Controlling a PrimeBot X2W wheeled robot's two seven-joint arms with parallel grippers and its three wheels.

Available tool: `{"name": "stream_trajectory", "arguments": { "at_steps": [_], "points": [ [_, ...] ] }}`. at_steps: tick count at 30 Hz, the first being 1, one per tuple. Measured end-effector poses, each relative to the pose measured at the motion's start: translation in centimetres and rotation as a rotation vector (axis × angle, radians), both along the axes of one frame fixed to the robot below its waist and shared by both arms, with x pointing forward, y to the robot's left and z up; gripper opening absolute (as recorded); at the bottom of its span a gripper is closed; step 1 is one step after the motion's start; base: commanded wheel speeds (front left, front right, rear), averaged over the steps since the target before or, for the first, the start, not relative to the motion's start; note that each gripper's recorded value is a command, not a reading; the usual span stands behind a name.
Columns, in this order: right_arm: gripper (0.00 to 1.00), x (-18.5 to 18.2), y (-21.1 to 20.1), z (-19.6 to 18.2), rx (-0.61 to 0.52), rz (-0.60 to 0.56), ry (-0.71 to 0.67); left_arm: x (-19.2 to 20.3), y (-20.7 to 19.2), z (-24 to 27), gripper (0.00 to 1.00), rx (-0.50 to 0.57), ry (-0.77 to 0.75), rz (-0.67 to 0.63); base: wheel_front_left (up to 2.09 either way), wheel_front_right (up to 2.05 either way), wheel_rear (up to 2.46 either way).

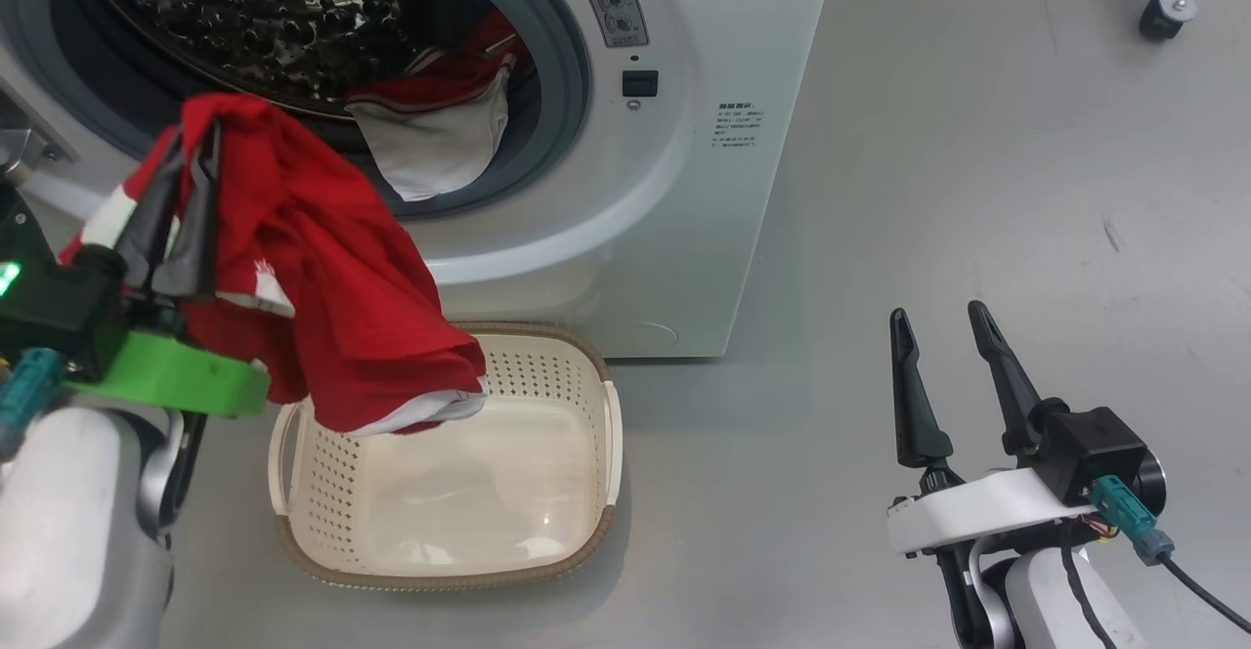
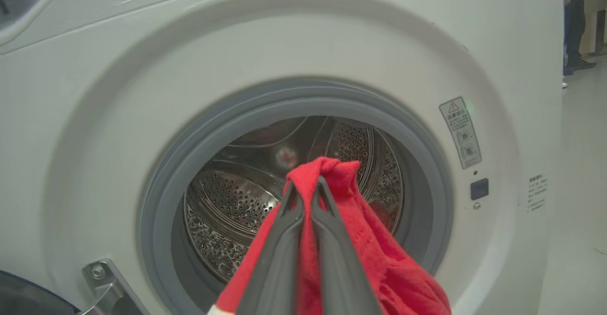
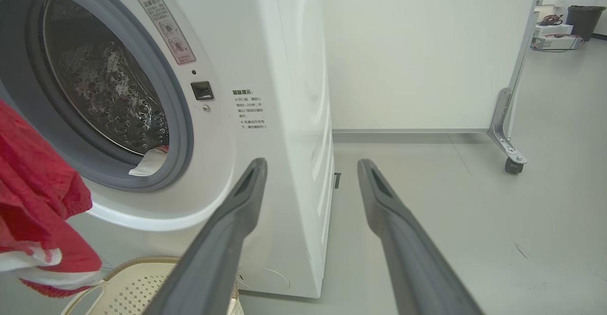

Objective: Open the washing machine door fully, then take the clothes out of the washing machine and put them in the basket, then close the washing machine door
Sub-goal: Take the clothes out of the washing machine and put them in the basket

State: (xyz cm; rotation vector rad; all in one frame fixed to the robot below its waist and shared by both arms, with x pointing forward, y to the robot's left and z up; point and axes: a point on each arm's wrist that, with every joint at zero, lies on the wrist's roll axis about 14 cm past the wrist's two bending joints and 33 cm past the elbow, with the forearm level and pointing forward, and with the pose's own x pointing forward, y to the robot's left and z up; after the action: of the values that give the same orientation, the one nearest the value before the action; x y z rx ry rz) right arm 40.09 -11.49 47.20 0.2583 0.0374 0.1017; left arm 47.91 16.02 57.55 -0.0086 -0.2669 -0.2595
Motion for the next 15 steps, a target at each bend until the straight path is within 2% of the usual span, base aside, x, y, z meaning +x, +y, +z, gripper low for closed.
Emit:
{"name": "stream_trajectory", "arguments": {
  "at_steps": [6,15],
  "points": [
    [1.0,-0.1,0.3,-0.1,0.003,0.013,0.003,-1.7,-0.3,-5.0,0.0,0.022,0.141,-0.017,0.0,0.0,0.0],
    [1.0,-0.1,0.7,-1.3,0.009,0.024,0.037,-2.9,-0.4,-11.3,0.0,0.112,0.31,-0.055,0.0,0.0,0.0]
  ]
}}
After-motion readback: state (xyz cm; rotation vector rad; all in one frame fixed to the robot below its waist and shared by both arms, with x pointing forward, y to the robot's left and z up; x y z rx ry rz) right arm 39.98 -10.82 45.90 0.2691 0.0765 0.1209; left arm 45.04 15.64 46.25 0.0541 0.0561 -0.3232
